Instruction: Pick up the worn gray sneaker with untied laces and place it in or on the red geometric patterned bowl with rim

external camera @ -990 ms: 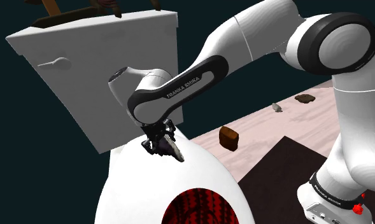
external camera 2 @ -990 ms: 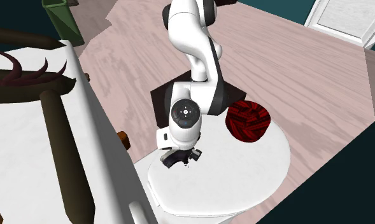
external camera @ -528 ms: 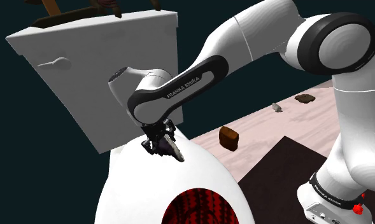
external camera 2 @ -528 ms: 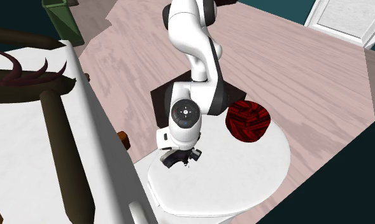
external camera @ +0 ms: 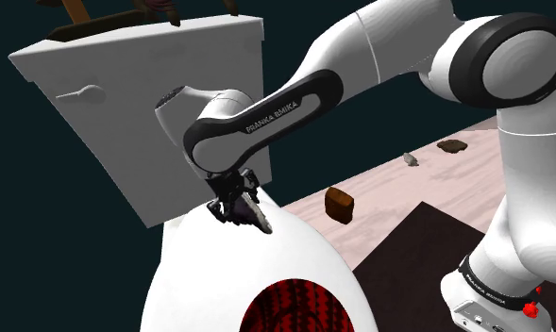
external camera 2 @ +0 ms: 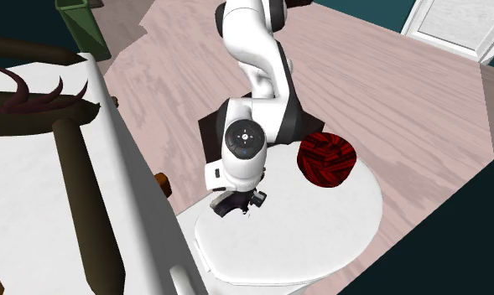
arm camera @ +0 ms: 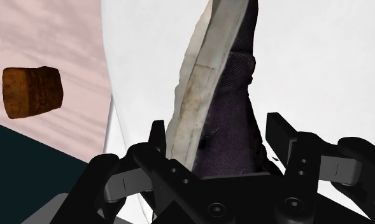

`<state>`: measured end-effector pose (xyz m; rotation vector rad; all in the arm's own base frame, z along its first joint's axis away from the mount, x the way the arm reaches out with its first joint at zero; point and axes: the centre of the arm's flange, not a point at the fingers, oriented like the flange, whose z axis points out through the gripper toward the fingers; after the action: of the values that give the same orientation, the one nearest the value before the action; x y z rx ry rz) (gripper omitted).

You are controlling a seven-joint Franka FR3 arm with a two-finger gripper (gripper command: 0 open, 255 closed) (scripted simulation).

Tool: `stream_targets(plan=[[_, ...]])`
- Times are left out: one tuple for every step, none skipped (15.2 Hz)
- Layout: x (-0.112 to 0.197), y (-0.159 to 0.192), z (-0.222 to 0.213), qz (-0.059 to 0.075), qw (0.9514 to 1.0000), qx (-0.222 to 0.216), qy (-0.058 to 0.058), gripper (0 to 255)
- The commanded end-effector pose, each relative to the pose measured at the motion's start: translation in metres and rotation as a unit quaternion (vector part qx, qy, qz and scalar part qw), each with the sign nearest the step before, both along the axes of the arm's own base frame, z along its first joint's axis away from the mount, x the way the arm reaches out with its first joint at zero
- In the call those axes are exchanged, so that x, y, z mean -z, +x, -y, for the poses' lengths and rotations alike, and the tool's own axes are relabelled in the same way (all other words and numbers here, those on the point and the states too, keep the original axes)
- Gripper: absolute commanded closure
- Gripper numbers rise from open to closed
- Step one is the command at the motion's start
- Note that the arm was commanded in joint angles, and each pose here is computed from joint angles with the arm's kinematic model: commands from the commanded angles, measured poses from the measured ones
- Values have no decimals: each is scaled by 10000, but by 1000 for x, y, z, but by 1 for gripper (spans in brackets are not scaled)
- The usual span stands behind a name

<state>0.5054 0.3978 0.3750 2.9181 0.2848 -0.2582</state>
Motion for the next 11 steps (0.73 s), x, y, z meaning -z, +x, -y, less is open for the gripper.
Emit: stream_targets(plan=[[-11, 1, 0, 0, 10000, 0, 0, 255], [-16, 1, 0, 0, 10000, 0, 0, 255], [-21, 1, 0, 0, 10000, 0, 0, 255], [-27, 1, 0, 0, 10000, 0, 0, 255], [-32, 1, 0, 0, 10000, 0, 0, 255], [-37, 1, 0, 0, 10000, 0, 0, 255], [-42, 1, 0, 0, 10000, 0, 0, 255], [-48, 1, 0, 0, 10000, 0, 0, 255], [-53, 1, 0, 0, 10000, 0, 0, 255], [-58, 1, 0, 0, 10000, 0, 0, 255], [-64, 1, 0, 0, 10000, 0, 0, 255]])
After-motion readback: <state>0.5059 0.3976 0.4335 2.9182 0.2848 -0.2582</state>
